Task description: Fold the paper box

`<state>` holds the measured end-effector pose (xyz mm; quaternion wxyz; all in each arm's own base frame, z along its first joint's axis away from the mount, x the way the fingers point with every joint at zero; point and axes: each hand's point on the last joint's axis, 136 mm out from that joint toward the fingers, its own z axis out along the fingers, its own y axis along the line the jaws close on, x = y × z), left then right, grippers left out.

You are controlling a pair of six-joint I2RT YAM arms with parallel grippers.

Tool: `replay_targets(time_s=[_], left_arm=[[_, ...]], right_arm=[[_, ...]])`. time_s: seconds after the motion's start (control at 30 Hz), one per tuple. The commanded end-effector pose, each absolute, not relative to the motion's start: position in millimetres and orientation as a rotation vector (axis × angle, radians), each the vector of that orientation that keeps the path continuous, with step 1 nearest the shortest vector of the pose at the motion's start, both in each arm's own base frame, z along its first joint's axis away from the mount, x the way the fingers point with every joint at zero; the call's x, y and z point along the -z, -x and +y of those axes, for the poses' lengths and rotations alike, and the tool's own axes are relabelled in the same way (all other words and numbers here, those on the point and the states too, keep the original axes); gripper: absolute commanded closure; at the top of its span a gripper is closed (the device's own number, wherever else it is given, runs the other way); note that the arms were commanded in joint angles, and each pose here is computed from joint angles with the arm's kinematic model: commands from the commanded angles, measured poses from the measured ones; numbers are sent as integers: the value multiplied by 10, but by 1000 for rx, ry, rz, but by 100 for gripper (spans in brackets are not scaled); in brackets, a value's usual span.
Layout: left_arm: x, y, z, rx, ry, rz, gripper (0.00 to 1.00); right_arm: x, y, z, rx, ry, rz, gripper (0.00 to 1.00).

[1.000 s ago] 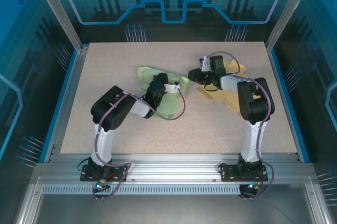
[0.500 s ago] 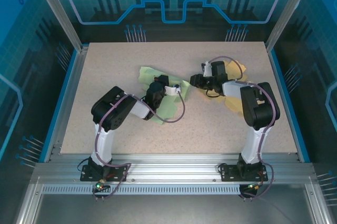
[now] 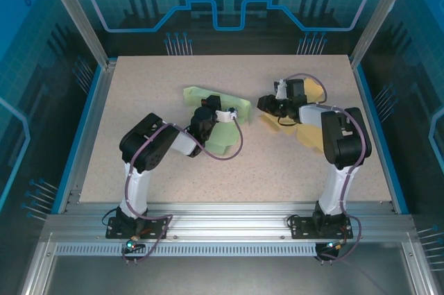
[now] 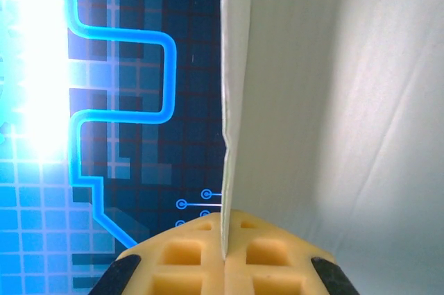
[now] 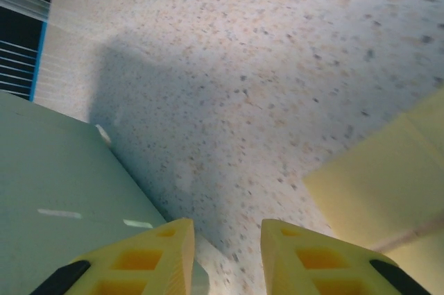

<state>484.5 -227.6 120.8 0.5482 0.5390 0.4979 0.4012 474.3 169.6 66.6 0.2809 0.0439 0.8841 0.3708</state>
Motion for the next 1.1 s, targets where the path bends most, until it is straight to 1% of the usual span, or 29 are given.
replay_targets(time_s=[0.0,0.1,0.3,0.5,0.8,1.07], left_arm=[[-1342,-4914,-2265,-948,-1203,1170,100],[-1307,-4937,-2242,-962,-1201,1172,100],[-1285,-4985,-2163,-968,-1183,1202,100],[-1232,-4994,-2116,-965,-1191,1221,100],[-1132,-4929,-2104,-929,-1227,1229,100],[-1119,-4919,-2107,-902,-1248,1251,100]], right_arm=[[-743,-4858,1915,-1110,-20,2321,68],[-785,-4885,2061,-1161,40,2291,67],[-891,-4690,2279,-1172,182,2250,67],[-812,-4544,2332,-1162,193,2254,65],[-780,-4449,2492,-1177,241,2230,54],[-749,-4353,2504,-1142,260,2232,51]])
